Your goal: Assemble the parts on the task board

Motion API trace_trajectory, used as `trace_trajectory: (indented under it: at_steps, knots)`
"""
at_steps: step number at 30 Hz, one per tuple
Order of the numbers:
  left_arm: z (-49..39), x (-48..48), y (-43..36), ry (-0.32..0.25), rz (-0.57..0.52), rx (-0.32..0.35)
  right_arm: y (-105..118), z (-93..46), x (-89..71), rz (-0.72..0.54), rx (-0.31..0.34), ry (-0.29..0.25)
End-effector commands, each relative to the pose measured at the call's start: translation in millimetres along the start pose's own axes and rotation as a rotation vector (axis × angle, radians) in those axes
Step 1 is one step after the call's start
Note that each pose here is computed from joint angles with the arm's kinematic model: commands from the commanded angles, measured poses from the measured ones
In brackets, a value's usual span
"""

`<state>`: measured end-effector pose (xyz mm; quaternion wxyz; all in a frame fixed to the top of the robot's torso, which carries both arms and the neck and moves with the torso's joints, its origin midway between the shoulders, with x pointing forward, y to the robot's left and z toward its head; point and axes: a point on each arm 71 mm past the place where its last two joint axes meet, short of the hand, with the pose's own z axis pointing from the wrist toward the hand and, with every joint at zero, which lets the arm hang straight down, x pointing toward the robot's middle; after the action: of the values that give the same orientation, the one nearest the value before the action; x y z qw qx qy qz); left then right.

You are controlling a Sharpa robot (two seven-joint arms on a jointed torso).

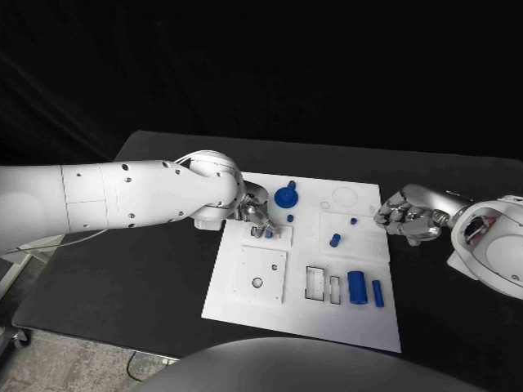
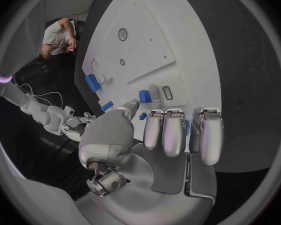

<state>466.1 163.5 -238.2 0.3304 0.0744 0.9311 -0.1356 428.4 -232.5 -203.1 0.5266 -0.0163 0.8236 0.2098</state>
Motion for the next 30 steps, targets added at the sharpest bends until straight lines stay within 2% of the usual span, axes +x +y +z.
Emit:
trace_trajectory:
  at_steps: [1,16,30]
  knots:
    - [-0.7,0.7,-0.8,-0.005,0.012,0.008,-1.1,0.0,1.1,-0.008,0.009,0.012]
    - [-3.4,3.8,-3.7,0.007,-0.010,0.030,-1.6,0.2,3.1,-0.009,0.011,0.020]
    - [-2.4,1.8,-6.4,-0.016,-0.051,0.043,-2.6,0.1,5.8,-0.008,0.013,0.028]
